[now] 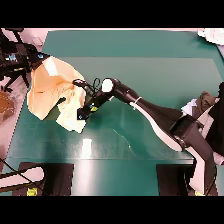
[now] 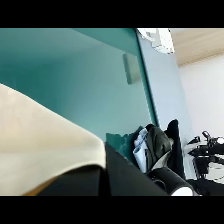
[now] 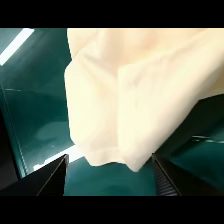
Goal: Fold the shirts.
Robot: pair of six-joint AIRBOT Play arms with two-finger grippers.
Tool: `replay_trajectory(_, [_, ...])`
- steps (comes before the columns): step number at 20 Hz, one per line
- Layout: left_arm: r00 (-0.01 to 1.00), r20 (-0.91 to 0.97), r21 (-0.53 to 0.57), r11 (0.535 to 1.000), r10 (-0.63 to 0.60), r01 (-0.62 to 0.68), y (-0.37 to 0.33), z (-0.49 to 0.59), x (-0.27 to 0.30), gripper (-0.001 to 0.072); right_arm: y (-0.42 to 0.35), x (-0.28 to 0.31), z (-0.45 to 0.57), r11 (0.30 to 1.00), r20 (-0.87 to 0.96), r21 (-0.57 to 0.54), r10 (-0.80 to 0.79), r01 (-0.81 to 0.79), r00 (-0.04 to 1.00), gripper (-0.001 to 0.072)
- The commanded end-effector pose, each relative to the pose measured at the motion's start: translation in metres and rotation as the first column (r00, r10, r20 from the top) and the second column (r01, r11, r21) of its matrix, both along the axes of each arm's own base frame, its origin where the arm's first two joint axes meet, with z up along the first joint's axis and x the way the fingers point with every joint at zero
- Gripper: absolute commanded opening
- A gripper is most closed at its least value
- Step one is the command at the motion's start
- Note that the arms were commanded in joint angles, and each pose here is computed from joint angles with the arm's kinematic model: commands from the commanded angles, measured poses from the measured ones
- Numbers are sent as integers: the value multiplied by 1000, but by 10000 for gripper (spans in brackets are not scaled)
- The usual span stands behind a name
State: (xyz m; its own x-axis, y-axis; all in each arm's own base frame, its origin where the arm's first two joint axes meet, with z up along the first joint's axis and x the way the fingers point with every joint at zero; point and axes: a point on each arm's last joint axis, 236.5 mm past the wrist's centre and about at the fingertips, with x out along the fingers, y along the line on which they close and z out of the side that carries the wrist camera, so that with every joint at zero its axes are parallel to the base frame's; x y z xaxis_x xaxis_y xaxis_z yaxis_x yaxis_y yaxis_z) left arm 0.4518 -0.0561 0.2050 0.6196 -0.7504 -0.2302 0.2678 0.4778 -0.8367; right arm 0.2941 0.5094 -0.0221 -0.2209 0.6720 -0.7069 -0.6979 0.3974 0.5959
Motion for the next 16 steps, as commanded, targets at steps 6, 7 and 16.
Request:
replay_trajectory(6, [1000, -1, 1, 1000, -7, 7, -1, 0, -1, 20, 15, 4, -34, 999, -78, -38, -42, 39, 996, 457])
replay_trajectory(7, [1000, -1, 1, 1000, -9, 9, -1, 0, -2, 20, 15, 8, -35, 997, -80, -35, -66, 63, 995, 445])
replay_trajectory(16, [1000, -6, 2, 1000, -24, 25, -4, -1, -5, 20, 11, 29, -26, 991, -108, 2, -131, 132, 986, 23])
